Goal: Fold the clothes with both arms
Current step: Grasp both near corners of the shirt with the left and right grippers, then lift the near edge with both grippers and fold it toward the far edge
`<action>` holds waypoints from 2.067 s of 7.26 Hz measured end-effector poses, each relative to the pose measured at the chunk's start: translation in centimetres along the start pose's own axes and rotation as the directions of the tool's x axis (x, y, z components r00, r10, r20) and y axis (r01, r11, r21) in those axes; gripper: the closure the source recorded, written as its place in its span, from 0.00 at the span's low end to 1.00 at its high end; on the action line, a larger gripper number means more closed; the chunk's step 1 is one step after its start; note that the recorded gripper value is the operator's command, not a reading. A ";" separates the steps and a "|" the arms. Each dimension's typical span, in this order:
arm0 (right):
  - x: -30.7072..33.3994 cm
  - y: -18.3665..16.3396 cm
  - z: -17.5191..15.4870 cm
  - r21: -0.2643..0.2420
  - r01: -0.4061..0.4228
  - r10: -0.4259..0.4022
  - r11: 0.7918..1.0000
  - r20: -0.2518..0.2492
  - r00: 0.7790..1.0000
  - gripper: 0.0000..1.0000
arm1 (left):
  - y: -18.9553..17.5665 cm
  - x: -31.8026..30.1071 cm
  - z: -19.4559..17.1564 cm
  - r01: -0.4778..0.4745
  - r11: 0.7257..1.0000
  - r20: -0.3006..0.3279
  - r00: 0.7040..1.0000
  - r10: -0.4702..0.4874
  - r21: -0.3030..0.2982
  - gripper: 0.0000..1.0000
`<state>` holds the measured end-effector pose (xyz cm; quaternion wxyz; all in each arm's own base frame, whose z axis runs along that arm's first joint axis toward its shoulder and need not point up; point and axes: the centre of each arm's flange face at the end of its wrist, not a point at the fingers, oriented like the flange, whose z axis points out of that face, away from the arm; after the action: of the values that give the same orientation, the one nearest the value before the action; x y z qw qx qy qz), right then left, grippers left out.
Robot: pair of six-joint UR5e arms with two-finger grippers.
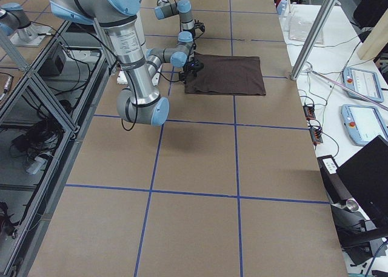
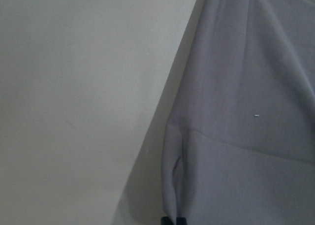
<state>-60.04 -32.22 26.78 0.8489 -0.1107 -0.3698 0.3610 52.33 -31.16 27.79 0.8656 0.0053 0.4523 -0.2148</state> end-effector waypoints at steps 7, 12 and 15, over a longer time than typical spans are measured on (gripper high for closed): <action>-0.2 0.0 -0.2 0.005 -0.016 0.016 1.000 -0.030 0.999 1.00 | -0.1 0.0 -0.1 0.001 1.000 -0.002 1.000 -0.001 0.004 1.00; -1.7 0.3 -1.7 0.009 -0.026 0.026 1.000 -0.029 0.999 1.00 | -0.1 0.0 0.0 0.001 1.000 -0.001 1.000 -0.001 0.003 1.00; -1.1 0.1 -3.7 -0.012 -0.020 0.020 1.000 -0.001 1.000 1.00 | 0.0 0.1 -1.5 0.001 1.000 -0.019 1.000 -0.001 0.001 1.00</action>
<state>-58.04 -32.60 23.54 0.8447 -0.1199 -0.3706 0.3672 51.20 -30.94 26.82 0.8612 0.0076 0.4604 -0.2152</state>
